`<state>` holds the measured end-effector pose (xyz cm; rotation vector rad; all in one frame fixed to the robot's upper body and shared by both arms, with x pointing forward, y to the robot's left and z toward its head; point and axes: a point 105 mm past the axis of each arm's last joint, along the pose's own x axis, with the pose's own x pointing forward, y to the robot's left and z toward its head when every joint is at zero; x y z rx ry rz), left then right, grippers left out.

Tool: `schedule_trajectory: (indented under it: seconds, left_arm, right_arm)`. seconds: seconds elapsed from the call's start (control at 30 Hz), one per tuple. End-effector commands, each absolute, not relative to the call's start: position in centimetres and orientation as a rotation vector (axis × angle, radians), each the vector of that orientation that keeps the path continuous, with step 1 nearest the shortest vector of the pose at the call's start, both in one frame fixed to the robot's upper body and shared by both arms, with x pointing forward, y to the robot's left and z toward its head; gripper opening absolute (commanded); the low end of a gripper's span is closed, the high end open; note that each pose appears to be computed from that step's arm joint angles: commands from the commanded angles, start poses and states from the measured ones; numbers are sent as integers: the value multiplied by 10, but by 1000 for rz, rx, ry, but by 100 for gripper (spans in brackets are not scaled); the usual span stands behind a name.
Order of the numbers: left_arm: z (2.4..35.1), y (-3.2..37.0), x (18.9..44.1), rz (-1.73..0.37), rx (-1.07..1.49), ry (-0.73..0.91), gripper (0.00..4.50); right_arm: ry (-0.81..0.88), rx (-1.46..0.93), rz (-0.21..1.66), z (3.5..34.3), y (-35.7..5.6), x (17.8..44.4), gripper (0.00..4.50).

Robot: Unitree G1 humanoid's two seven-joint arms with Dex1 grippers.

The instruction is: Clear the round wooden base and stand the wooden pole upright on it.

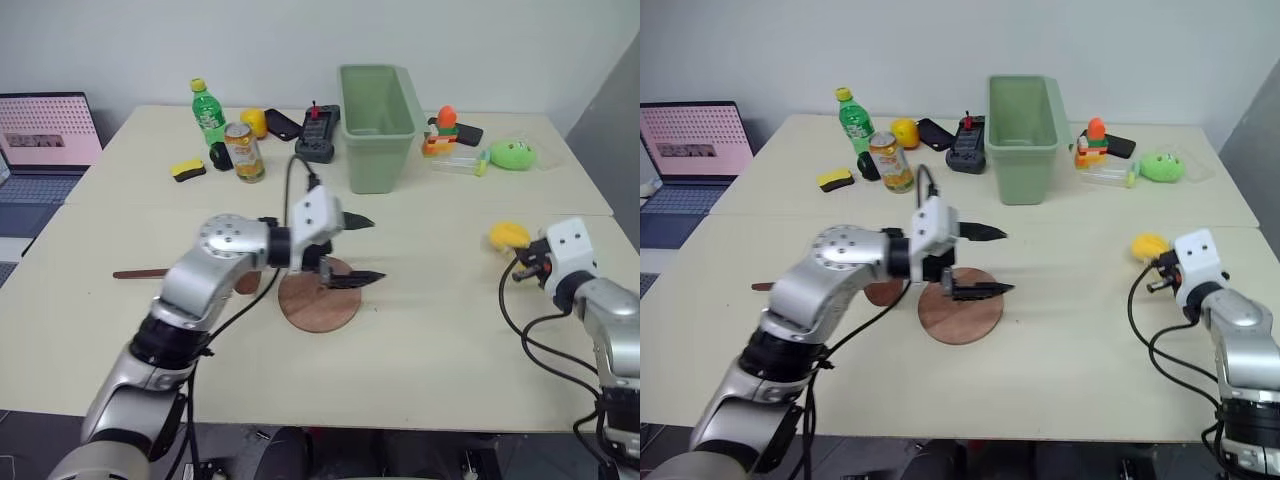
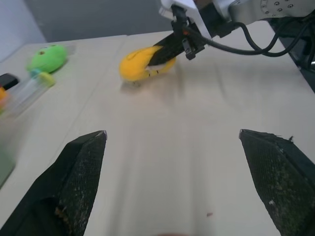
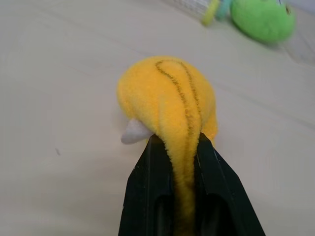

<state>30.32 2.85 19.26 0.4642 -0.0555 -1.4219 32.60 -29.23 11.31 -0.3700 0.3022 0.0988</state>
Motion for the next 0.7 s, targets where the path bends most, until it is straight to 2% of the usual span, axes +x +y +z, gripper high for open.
schedule_trajectory:
  seconds: [0.03,0.07,0.27,0.43,0.47,0.53,0.7]
  left_arm:
    - [198,18,306,-1440,502,-110,450]
    - [197,15,307,-1445,512,-114,450]
    - [200,9,310,-1448,499,-127,450]
    - [202,14,309,-1441,491,-126,450]
    - [203,16,310,-1431,486,-131,450]
    - [211,17,313,-1401,459,-148,450]
    - [228,23,317,-1366,428,-199,450]
  right_arm:
    - [235,-377,55,131,-293,322,40]
    - [230,-370,46,132,-293,321,77]
    - [198,-320,26,142,-292,318,213]
    - [136,-324,17,162,-293,313,323]
    - [124,-330,12,166,-293,311,362]
    - [105,-361,24,175,-292,309,406]
    - [95,-373,170,184,-271,304,406]
